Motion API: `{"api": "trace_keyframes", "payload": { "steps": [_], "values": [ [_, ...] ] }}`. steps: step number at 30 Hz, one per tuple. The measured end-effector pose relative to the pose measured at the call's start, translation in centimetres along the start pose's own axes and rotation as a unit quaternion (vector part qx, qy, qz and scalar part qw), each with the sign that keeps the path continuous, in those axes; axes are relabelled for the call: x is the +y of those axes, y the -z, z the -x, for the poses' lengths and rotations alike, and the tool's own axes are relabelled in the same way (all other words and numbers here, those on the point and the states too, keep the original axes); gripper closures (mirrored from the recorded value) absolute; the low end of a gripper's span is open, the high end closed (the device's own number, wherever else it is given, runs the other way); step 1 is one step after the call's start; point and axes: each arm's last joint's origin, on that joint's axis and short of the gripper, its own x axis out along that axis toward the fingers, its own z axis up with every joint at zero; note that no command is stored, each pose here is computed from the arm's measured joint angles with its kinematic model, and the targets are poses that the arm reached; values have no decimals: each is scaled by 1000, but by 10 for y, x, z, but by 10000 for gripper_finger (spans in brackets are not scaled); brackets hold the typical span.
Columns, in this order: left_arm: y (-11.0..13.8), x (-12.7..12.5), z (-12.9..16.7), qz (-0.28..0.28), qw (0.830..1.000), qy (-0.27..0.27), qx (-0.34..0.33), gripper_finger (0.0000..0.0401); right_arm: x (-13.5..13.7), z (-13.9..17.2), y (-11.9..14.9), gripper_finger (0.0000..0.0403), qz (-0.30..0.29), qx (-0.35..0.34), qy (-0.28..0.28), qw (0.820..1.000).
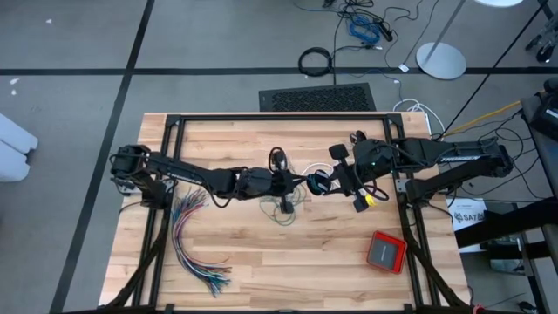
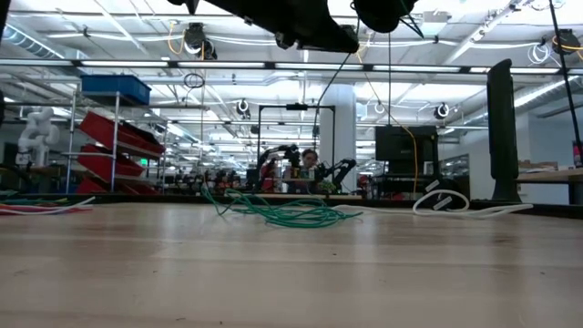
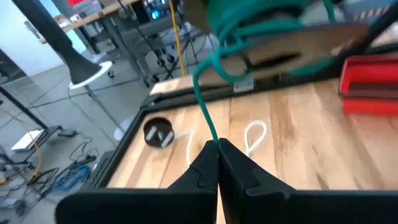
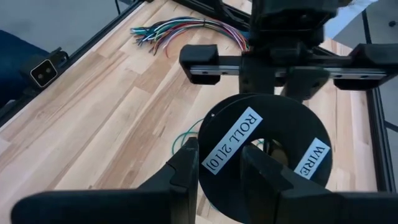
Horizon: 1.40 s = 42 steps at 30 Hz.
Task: Coil cords
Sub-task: Uncoil the green wire from the spool
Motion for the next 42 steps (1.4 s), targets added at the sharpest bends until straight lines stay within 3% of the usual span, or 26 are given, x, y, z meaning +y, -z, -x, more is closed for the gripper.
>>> {"api": "trace_keyframes", "payload": {
  "steps": [6, 10, 17, 21, 24, 30, 36, 39, 42],
  "values": [
    [-6, -5, 21, -38, 997, -40, 50, 400, 1, -1, 7, 325, -11, 35, -10, 999],
    [-23, 1, 42, -44, 996, -72, 32, 400, 1, -4, 13, 325, -21, 69, -15, 997],
    [-30, -6, 48, -24, 1000, -2, -3, 401, -10, -9, 15, 325, -21, 98, 73, 992],
    [-17, -17, 35, -21, 999, 12, 21, 401, -14, -10, 5, 325, 4, 46, 90, 995],
    [-5, -20, 25, -32, 998, 5, 49, 401, -12, -10, -4, 325, 22, -7, 66, 998],
    [17, -3, 9, -36, 991, -47, 118, 401, 2, -11, -13, 325, 26, -77, -70, 994],
    [20, 26, 7, -42, 981, -128, 139, 401, 10, -11, 1, 325, -26, 0, -115, 993],
    [11, 41, 15, -28, 981, -146, 123, 401, 9, -11, 10, 325, -39, 59, -63, 995],
    [-2, 45, 25, -11, 989, -122, 86, 401, 3, -9, 17, 325, -35, 108, 5, 994]
  ]
}}
